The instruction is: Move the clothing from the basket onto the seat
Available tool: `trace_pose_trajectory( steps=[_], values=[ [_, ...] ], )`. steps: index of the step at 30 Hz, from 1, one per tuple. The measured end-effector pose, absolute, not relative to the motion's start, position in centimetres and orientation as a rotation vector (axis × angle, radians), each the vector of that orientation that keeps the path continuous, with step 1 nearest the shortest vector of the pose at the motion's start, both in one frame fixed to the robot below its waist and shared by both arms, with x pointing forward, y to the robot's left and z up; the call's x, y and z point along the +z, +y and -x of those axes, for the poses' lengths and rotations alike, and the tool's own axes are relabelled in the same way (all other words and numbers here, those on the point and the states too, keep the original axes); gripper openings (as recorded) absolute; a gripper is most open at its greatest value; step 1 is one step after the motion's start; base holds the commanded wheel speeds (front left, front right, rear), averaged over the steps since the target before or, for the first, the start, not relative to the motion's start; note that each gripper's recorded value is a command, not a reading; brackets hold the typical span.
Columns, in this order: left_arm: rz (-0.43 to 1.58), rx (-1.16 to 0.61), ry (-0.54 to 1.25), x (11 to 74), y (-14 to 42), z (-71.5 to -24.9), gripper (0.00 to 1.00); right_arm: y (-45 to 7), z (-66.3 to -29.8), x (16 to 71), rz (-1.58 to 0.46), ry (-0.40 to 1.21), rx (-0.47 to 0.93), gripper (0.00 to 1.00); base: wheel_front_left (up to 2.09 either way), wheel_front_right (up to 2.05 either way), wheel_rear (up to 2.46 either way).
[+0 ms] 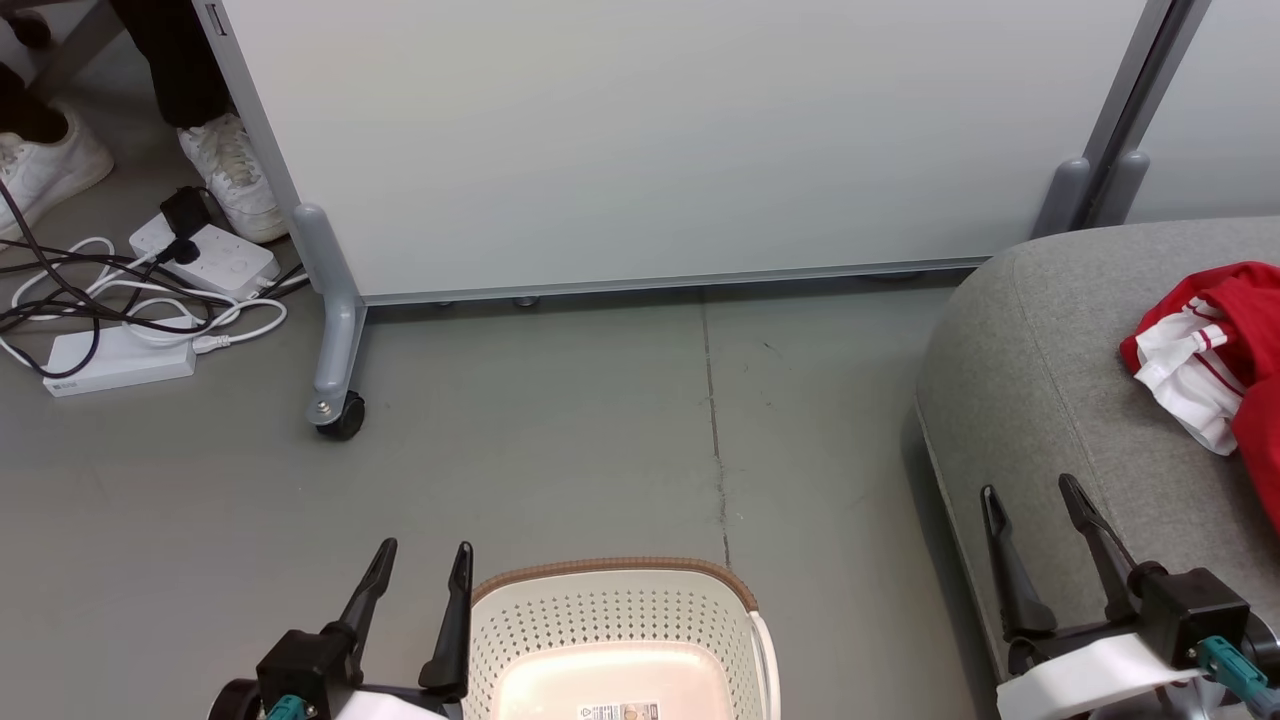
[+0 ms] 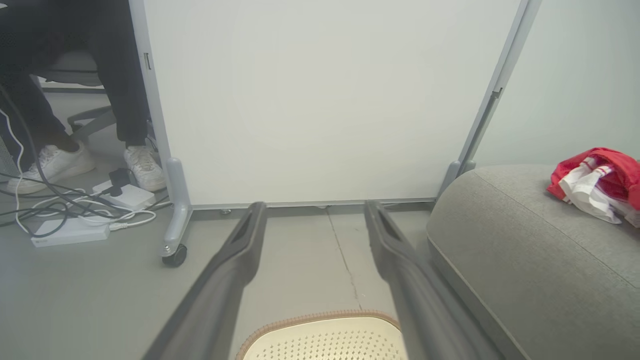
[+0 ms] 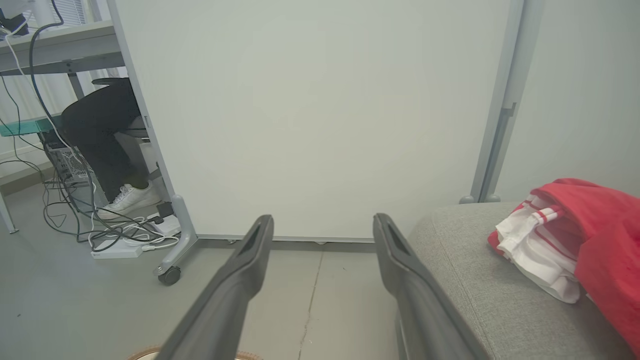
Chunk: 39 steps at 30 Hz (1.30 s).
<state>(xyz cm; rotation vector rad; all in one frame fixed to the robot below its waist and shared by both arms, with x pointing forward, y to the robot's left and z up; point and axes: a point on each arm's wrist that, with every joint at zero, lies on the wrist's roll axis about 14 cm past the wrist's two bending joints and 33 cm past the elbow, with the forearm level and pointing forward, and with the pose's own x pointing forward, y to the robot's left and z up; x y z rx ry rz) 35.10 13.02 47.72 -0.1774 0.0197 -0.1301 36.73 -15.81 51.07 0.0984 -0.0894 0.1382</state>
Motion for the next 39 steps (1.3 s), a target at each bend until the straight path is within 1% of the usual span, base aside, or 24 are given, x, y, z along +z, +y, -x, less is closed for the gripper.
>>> trace_pose_trajectory(
  steps=[6,11,24,39],
  values=[
    [0.205,-0.127,0.031,47.4,13.0,-35.0,1.0,-15.2,-36.7,50.7,-0.105,-0.077,0.153,1.0,0.0,0.0,0.0],
    [0.172,-0.144,0.028,47.5,12.5,-34.9,1.0,-14.8,-36.7,50.5,-0.098,-0.07,0.165,1.0,0.0,0.0,0.0],
    [0.147,-0.111,0.048,46.9,12.8,-35.0,1.0,-13.7,-36.5,49.9,-0.065,-0.05,0.204,1.0,0.0,0.0,0.0],
    [0.204,-0.121,0.057,46.7,12.9,-35.0,1.0,-13.7,-36.4,49.8,-0.061,-0.048,0.208,1.0,0.0,0.0,0.0]
  ],
)
